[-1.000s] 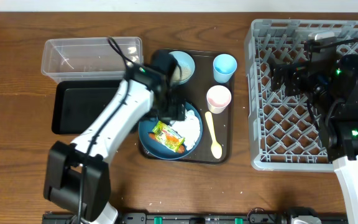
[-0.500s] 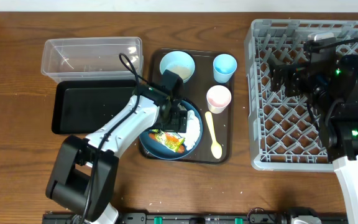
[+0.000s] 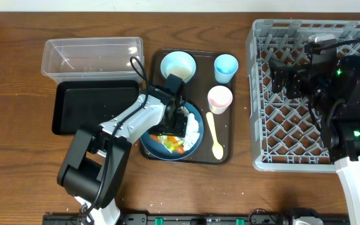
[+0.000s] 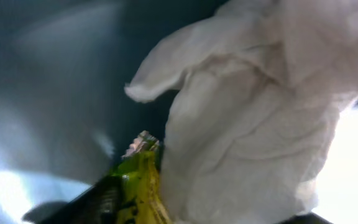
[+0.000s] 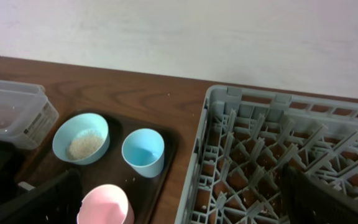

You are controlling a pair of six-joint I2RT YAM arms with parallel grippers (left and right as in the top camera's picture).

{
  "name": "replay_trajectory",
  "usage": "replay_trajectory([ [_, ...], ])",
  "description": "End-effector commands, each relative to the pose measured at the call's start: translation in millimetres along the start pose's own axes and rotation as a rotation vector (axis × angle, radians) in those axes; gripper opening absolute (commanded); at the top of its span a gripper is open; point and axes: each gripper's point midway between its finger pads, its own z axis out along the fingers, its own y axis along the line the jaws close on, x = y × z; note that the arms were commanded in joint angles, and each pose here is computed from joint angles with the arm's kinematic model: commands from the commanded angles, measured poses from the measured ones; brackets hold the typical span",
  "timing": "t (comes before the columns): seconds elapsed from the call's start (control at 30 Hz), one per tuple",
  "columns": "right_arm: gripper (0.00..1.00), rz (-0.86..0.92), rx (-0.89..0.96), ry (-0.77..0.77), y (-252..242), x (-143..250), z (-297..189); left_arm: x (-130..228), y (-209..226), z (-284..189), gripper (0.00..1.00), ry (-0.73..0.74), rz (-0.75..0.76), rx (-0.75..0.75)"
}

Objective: Sort waste into correct bins and load items into the dishwasher rack
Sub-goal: 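Grasp the tissue and snack wrapper with the left gripper and lift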

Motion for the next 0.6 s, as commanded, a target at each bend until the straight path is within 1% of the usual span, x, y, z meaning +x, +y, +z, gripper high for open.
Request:
replay_trajectory([
  [0.0, 0.99, -0.009, -0.003, -0.005, 0, -6, -2, 5, 3, 9, 0.48, 0.024, 0.020, -0.014],
  [0.03, 0.99, -0.008, -0.003, 0.000, 0, -5, -2, 5, 3, 9, 0.42, 0.023, 0.020, -0.014],
  [0.07, 0.99, -0.007, -0.003, 0.005, 0, -3, -1, 5, 3, 9, 0.32, 0.023, 0.020, -0.014],
  [0.17, 0.99, -0.005, -0.003, 0.013, -1, -1, 1, 5, 3, 8, 0.11, 0.024, 0.020, -0.014],
  [0.2, 0.99, -0.004, -0.003, 0.015, -1, -1, 2, 5, 2, 8, 0.06, 0.023, 0.020, -0.013],
  [0.37, 0.99, -0.004, -0.003, 0.016, -1, -1, 2, -2, -3, -8, 0.06, 0.015, 0.009, -0.009],
  [0.5, 0.99, -0.005, -0.003, 0.014, -1, -1, 2, -20, -12, -45, 0.06, -0.043, -0.018, 0.019],
  [0.57, 0.99, -0.005, -0.002, 0.013, -2, -1, 2, -32, -15, -71, 0.06, -0.090, -0.026, 0.034],
])
